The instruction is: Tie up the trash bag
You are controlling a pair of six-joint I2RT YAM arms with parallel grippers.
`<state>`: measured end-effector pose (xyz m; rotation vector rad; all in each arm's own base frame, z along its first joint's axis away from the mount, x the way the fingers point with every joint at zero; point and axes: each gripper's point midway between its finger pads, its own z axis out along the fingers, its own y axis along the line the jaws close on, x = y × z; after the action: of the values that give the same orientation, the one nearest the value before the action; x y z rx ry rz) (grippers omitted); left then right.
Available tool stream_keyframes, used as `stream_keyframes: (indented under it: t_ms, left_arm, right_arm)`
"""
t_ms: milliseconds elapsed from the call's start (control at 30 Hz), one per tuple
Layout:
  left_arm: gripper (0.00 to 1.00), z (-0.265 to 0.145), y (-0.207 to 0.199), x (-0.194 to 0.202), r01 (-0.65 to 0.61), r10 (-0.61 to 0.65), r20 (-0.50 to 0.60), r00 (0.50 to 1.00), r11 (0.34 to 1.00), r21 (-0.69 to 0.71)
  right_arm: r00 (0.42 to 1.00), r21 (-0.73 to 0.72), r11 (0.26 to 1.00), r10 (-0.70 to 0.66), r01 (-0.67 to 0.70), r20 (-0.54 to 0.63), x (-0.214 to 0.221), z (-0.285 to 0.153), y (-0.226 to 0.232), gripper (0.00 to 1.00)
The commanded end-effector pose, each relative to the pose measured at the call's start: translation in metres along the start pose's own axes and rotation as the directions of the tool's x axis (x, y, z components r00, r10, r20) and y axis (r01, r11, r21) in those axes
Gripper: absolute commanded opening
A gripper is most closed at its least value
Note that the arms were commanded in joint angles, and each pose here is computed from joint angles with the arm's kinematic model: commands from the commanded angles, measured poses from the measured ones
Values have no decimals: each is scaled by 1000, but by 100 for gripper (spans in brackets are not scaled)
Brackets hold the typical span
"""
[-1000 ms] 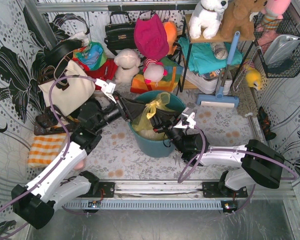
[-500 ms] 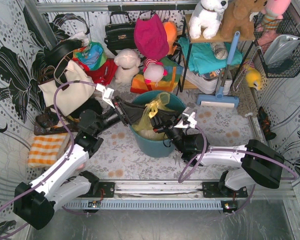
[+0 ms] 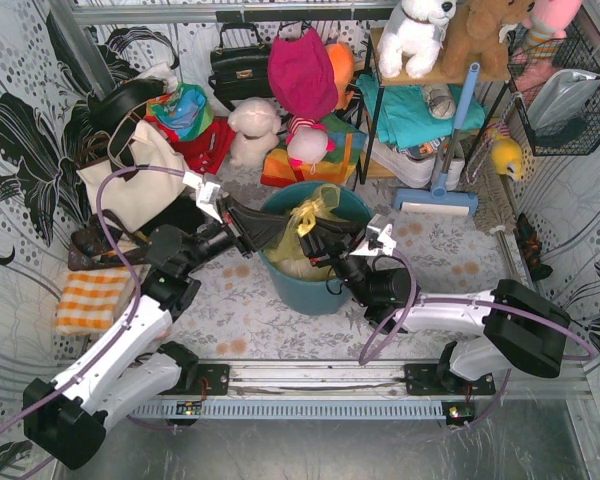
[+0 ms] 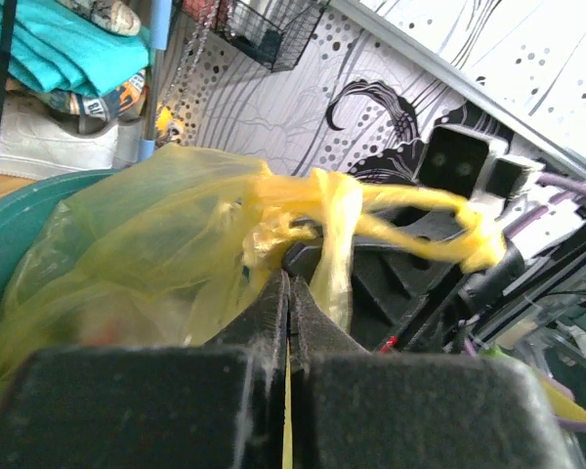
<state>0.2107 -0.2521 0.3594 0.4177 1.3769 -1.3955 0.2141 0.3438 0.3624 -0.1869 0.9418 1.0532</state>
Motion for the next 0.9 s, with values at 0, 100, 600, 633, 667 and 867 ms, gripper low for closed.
stream_keyframes:
  t_ms: [0,100,600,633,667,867]
  left_arm:
    - [0,-1,-41,-52,-175,164,142,976,982,69]
    - [0,-1,-41,-56,-194,185,146,972,980,52]
    - [8,-1,-23,-55,-163,168,100,981,985,-57]
    - [11,-3,-15,-56,-159,169,101,980,982,-104]
    - [13,-5,-8,-54,-155,169,88,982,977,-145]
    - [14,-5,-13,-45,-164,168,21,986,979,-118]
  right_arm:
    - [999,13,999,29,-30,37,-7,-10,-4,20]
    - [999,21,999,24,-25,35,-7,-13,-7,22]
    - [999,30,1000,0,-1,50,-9,-5,-7,0]
    - [999,29,1000,2,-3,46,-8,-4,-6,0]
    - [999,27,1000,6,-8,39,-6,-3,-6,0]
    - [999,8,1000,-1,1,-39,9,5,0,0]
